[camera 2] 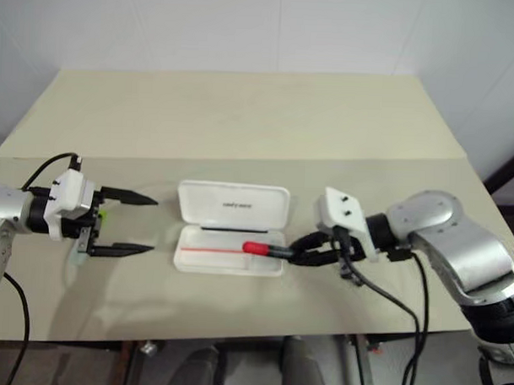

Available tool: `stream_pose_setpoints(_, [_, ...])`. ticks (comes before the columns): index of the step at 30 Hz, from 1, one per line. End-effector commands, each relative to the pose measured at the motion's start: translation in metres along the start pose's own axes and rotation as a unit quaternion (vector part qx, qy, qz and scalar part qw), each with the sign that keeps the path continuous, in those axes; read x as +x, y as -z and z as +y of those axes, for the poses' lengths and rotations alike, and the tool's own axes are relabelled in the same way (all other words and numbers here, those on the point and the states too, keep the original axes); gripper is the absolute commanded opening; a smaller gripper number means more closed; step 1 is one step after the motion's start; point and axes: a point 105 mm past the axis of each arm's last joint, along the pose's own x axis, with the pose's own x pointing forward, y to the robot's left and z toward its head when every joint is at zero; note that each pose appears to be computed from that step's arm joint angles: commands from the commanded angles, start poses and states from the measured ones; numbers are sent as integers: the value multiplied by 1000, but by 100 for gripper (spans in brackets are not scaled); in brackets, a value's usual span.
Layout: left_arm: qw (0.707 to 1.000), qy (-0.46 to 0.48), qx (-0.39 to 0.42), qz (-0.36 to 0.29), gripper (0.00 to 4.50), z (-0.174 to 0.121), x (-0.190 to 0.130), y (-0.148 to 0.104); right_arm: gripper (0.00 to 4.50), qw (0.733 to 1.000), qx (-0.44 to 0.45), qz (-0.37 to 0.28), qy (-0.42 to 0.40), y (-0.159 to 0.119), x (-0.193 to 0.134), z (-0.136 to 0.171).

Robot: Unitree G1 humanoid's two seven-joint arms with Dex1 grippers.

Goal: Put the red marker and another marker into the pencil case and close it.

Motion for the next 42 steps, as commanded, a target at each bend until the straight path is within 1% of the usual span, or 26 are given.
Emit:
stream_pose_setpoints(1, [1000, -13, 11, 23, 450, 0, -15, 0, 57, 999, -33, 18, 18, -5, 13, -9])
stream_pose_setpoints(8, [998, -36, -8, 45, 450, -8, -31, 7, 57, 994, -81, 60, 32, 0, 41, -28])
stream_pose_setpoints(14, [997, -49, -19, 48, 450, -18, -33, 8, 57, 993, -96, 55, 36, -15, 69, -39])
stream_pose_setpoints(19, [996, -63, -28, 52, 450, -24, -36, 8, 57, 993, -101, 57, 38, -20, 82, -42])
stream_pose_setpoints(23, [996, -68, -30, 52, 450, -25, -36, 7, 57, 994, -96, 56, 24, -22, 86, -38])
stream_pose_setpoints(25, [996, -69, -31, 51, 450, -25, -36, 6, 130, 993, -97, 59, 21, -21, 87, -37])
stream_pose_setpoints(26, [996, -69, -31, 51, 450, -25, -36, 6, 156, 993, -99, 59, 21, -21, 87, -37])
stream_pose_setpoints(28, [996, -69, -30, 50, 450, -23, -35, 5, 229, 993, -101, 59, 24, -21, 87, -39])
stream_pose_setpoints(34, [996, -68, -24, 47, 450, -19, -32, 2, 448, 993, -101, 43, 35, -31, 81, -44])
stream_pose_setpoints(38, [996, -68, -22, 47, 450, -18, -32, 0, 448, 995, -94, 26, 33, -38, 77, -45])
stream_pose_setpoints(42, [996, -68, -21, 46, 450, -18, -32, -1, 448, 997, -73, -22, 3, -51, 69, -37])
